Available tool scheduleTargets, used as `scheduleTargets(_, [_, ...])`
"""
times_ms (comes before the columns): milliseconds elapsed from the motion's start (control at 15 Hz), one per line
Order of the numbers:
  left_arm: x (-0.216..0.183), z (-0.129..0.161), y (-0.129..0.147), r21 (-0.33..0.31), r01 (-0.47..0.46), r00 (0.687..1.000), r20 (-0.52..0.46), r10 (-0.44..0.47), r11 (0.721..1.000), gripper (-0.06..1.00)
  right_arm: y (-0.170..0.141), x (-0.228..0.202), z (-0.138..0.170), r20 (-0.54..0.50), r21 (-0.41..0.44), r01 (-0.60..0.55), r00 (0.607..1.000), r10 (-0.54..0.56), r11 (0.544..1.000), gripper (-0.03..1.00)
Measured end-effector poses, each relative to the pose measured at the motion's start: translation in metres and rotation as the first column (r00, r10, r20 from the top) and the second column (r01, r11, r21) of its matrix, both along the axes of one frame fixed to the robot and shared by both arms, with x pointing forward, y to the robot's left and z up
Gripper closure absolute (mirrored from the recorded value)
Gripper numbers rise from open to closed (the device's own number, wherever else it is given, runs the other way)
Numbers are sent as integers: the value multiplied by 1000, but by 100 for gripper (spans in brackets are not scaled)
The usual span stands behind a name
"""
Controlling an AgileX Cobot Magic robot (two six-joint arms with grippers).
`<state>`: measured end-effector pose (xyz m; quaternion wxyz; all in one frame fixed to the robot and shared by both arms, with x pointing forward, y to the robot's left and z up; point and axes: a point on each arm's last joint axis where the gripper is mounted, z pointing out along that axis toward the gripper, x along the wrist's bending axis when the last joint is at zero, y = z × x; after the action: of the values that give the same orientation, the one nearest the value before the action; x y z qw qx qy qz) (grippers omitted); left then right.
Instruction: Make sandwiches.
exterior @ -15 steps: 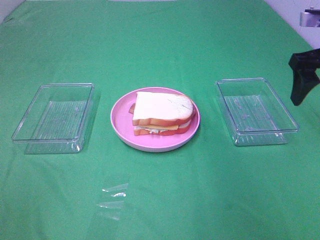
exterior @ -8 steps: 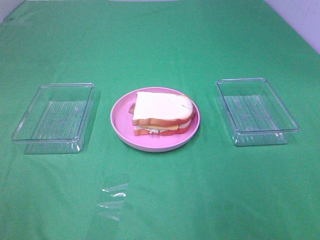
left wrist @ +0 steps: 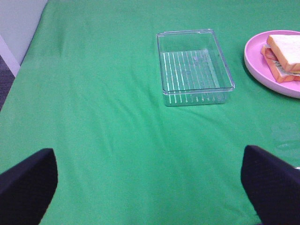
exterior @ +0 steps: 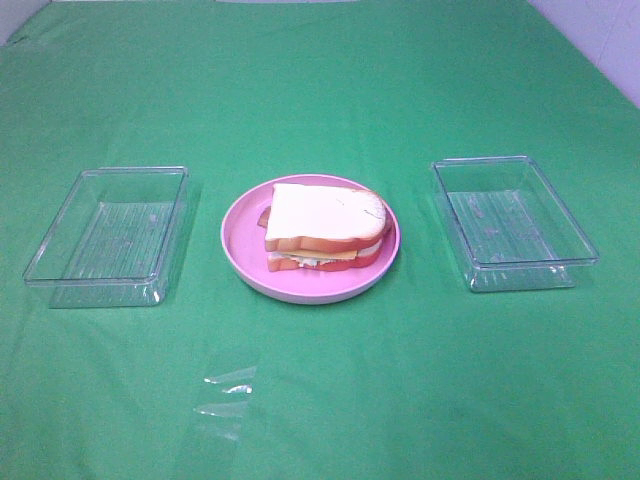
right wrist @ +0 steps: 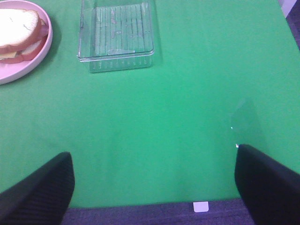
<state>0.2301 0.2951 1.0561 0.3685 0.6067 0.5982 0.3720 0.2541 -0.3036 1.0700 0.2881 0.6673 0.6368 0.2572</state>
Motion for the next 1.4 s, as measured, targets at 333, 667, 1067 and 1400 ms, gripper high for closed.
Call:
scheduleTargets(333, [0,0,0,0,0,1000,0,0,1000,-3,-1,-27,-35,123,-16,9,992,-7,1000,8])
scheduleTargets(667, [0,0,0,0,0,1000,0,0,1000,-3,-1,-24,-41,109,-16,8,994,-7,1000,8])
scheduleTargets(1067, [0,0,0,0,0,1000,0,0,1000,-3,-1,-24,-41,113,-16,8,994,-6,1000,8])
scheduleTargets(1400, [0,0,0,0,0,1000,0,0,1000,-3,-1,-23,-41,115,-16,8,993,-6,1000,8])
